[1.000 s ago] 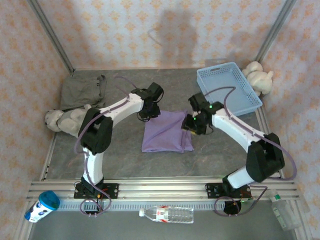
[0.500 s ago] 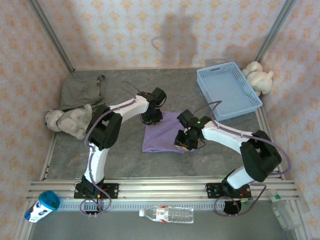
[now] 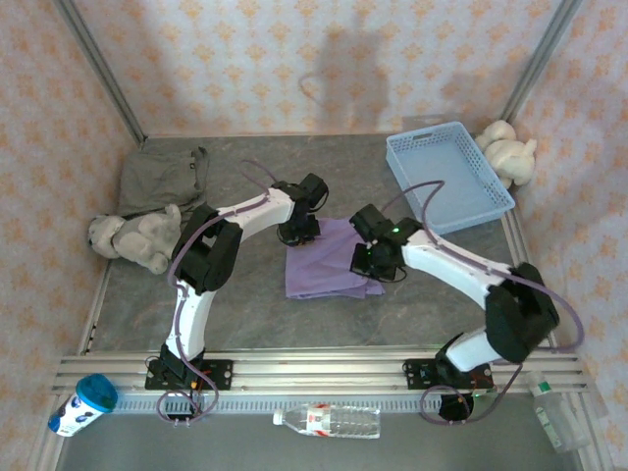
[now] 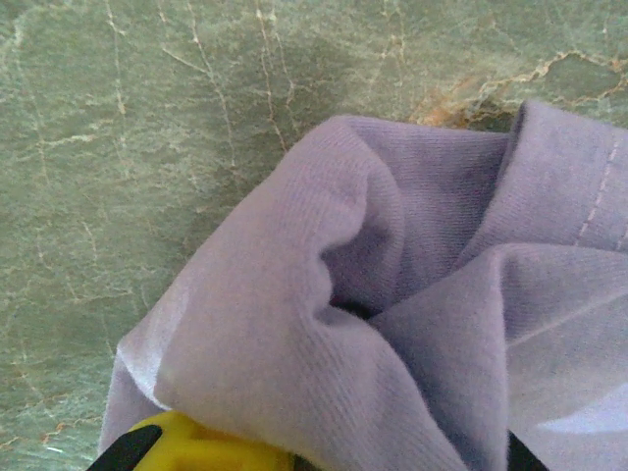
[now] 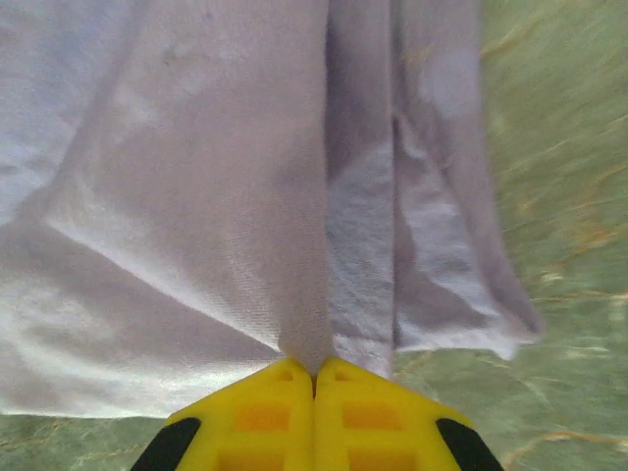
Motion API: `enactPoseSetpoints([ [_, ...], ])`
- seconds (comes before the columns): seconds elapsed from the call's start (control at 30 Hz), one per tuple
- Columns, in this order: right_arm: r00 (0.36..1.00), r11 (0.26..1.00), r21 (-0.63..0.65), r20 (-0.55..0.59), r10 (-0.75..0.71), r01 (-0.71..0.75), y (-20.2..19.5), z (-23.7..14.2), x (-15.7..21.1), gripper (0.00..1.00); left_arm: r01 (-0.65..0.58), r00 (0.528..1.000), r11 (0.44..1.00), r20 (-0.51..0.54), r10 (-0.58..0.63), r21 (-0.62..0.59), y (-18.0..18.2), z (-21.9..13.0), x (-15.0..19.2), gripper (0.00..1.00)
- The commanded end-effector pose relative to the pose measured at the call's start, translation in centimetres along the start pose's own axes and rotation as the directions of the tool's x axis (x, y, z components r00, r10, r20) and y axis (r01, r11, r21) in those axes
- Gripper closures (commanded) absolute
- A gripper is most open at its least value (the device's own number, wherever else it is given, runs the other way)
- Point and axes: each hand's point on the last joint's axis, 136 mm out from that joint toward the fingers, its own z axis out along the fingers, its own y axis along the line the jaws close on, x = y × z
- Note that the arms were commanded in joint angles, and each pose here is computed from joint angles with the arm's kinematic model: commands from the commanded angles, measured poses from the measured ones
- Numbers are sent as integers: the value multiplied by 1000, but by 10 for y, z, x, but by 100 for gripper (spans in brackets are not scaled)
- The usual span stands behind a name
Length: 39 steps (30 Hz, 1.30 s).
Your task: Fold and stack the mixed laundry pile
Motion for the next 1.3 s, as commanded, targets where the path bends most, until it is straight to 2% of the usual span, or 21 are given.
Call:
enactPoseSetpoints([
  [0.0,998,993,118,57,-9,3,-44,-23,-9,100,-50,996,989,-75,39,-142,30,34,22,83],
  [0.17,1000,991,130,-7,28,-27,-71,17,-8,100,-54,997,986,-70,44,-155,36,29,23,83],
  [0.3,995,991,126,-83,50,-39,-69,47,-1,100,-52,997,987,-61,43,-154,36,22,22,82],
  [0.37,992,992,118,-110,61,-47,-66,51,4,100,-53,998,988,-53,46,-146,33,17,19,77],
  [0.47,996,991,126,-75,55,-45,-66,35,-1,81,-62,997,991,-53,56,-120,25,3,14,57],
  [0.53,999,994,107,-19,39,-37,-61,15,-12,66,-76,997,995,-40,73,-66,11,-18,7,48],
  [0.6,999,996,80,28,29,-32,-53,-3,-25,60,-94,996,995,-15,93,-18,0,-45,0,45],
  [0.67,998,998,61,63,15,-19,-44,-14,-40,58,-111,994,993,24,111,25,-8,-76,-4,44],
  [0.8,994,998,60,108,-4,-2,-25,-15,-78,58,-142,986,987,98,135,71,-3,-132,11,44],
  [0.87,993,998,64,119,-8,0,-16,-6,-97,59,-137,987,986,97,127,98,3,-136,33,45],
  [0.93,991,998,64,133,-8,-1,-4,4,-118,60,-131,990,983,73,122,128,8,-129,62,49],
  [1.0,991,998,62,134,-11,2,7,16,-134,62,-120,992,982,52,114,149,14,-116,87,65],
  [1.07,992,998,64,125,-17,9,14,28,-148,64,-106,994,982,25,103,153,20,-98,113,73],
  [1.13,993,997,76,113,-26,17,20,42,-159,65,-105,994,983,13,104,150,22,-83,134,74],
  [1.27,996,995,98,87,-31,23,23,64,-173,68,-130,991,988,31,128,79,27,-60,152,74],
])
